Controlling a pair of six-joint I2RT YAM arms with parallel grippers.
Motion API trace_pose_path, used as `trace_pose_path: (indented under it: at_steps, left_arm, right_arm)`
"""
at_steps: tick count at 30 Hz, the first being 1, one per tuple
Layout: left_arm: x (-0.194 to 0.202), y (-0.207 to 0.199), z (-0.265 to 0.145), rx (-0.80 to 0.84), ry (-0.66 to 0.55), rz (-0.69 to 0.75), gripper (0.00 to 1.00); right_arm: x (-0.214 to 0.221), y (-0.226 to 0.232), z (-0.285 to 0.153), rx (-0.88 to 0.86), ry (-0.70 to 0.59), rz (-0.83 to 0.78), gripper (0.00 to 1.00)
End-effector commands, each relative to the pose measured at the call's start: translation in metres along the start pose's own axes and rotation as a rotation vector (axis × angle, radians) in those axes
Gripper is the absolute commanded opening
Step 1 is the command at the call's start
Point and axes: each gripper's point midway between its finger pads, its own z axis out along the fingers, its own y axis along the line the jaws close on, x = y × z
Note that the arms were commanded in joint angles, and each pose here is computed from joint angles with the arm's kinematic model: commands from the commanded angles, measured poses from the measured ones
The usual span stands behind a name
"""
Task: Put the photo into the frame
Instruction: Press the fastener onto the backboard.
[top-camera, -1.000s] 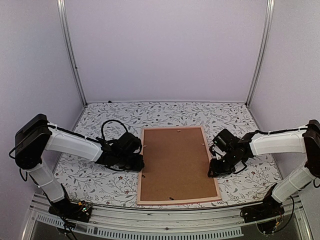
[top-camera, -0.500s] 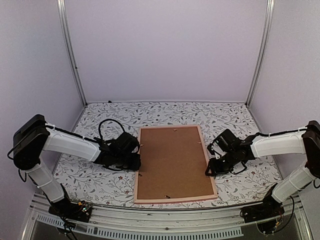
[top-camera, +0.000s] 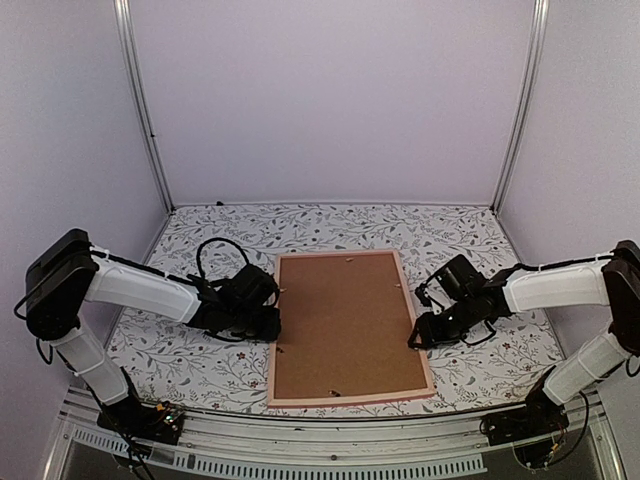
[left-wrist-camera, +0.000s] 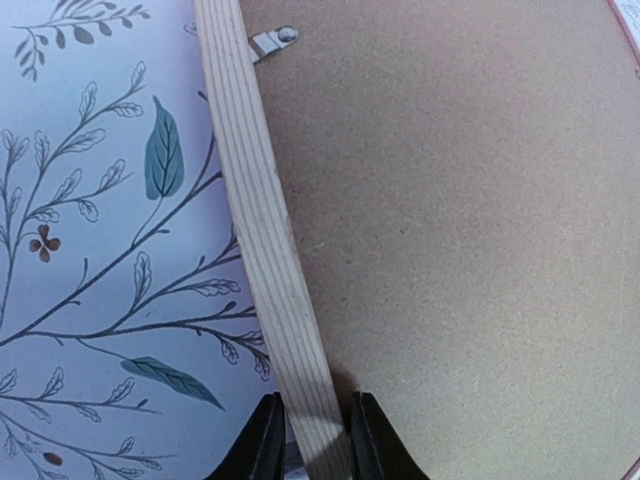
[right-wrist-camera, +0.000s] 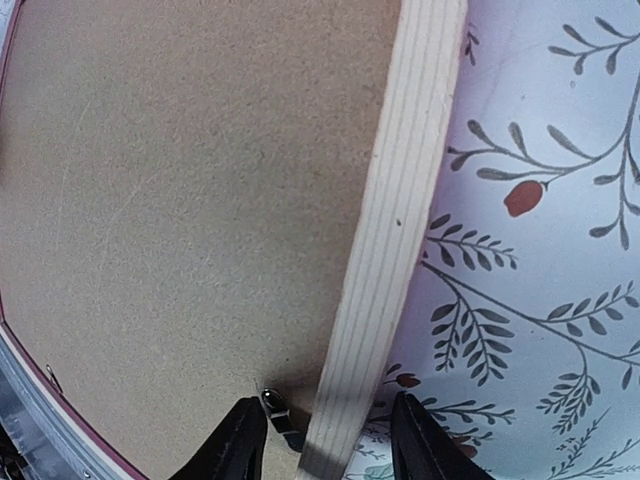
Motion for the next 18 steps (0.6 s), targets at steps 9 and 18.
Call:
trace_pose_path:
  at_steps: [9,18]
  left_arm:
    - [0.006,0.0,0.002,0.007,0.027,0.018,0.25]
    - [0.009,0.002,0.002,0.002,0.031,0.018,0.25]
  right_arm:
    - [0.011,-0.017,-0.002,0.004,0.025,0.026,0.37]
    - [0.012,-0.035,0.002,0.104,0.03,0.069,0.29]
